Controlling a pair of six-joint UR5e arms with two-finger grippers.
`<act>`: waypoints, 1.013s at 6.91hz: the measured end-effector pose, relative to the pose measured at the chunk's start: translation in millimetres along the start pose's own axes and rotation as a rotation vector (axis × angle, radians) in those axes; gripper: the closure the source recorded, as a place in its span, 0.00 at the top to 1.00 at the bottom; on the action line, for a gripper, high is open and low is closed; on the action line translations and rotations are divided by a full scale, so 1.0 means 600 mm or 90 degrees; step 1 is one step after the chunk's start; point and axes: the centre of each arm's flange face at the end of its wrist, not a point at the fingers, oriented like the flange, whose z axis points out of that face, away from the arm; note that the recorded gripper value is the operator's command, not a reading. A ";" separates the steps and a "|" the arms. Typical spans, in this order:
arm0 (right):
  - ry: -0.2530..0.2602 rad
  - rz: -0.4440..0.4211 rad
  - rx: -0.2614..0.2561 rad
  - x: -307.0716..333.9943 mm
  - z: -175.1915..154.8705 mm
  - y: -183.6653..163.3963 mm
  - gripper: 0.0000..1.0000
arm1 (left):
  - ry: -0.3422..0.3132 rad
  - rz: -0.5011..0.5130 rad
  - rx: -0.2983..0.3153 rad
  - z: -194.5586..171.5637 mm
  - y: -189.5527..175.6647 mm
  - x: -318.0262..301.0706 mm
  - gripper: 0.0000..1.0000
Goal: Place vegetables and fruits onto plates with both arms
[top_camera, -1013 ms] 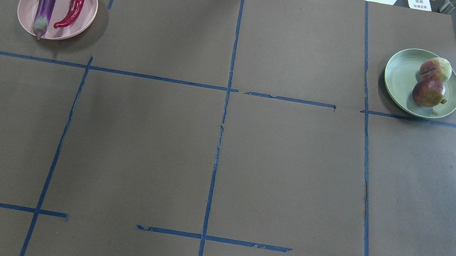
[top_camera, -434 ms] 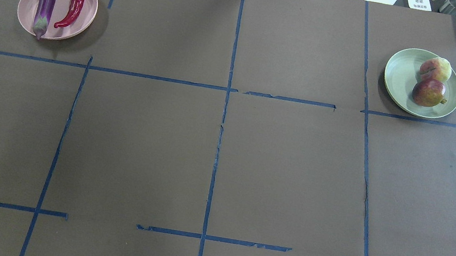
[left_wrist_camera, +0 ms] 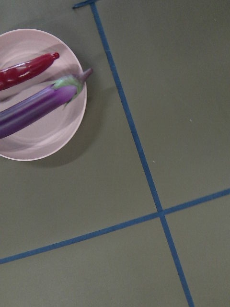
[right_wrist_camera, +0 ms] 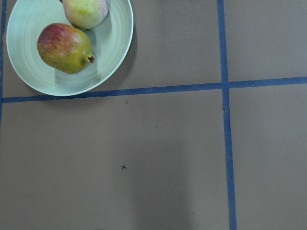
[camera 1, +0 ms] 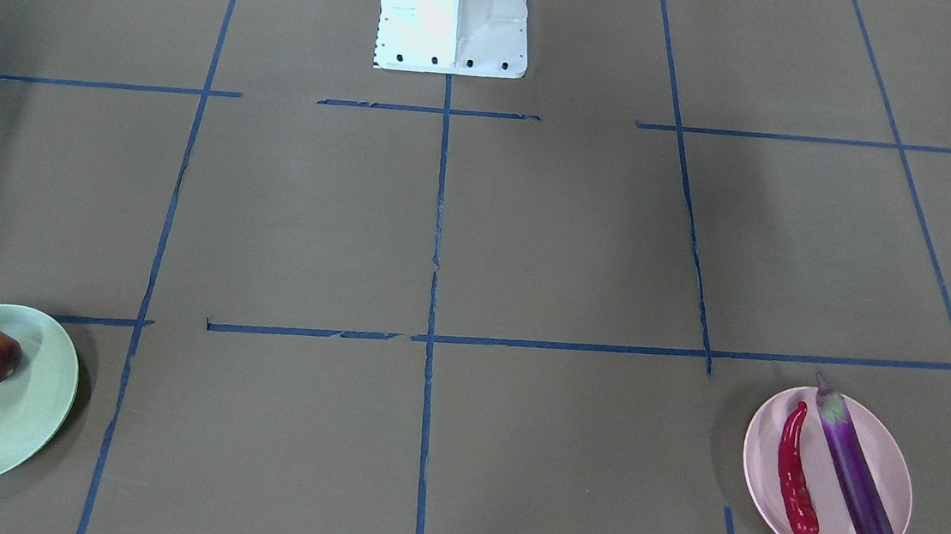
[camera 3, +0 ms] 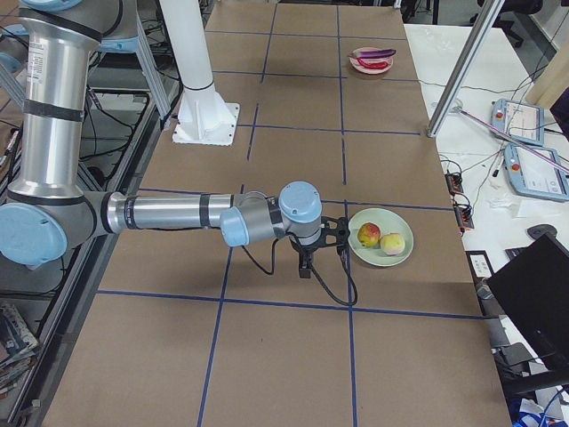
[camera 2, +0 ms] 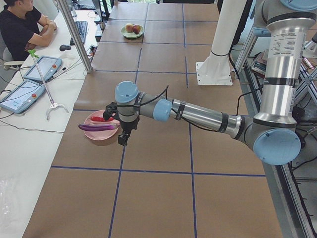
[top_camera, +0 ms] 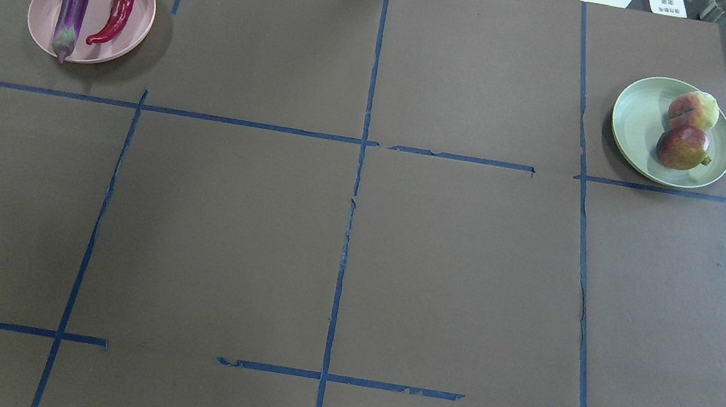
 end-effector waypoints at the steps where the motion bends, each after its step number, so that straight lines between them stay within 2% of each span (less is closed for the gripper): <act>1: 0.010 -0.012 -0.005 0.006 0.006 0.010 1.00 | 0.006 -0.026 -0.037 0.003 0.020 -0.028 1.00; 3: 0.019 -0.029 -0.014 -0.001 0.013 0.021 1.00 | 0.014 -0.034 -0.066 0.004 0.050 -0.069 1.00; 5: 0.030 -0.023 -0.025 0.004 0.011 0.060 1.00 | 0.059 -0.074 -0.084 0.044 0.134 -0.110 1.00; 7: 0.032 -0.025 -0.033 -0.003 0.007 0.091 1.00 | 0.090 -0.098 -0.089 0.071 0.170 -0.125 1.00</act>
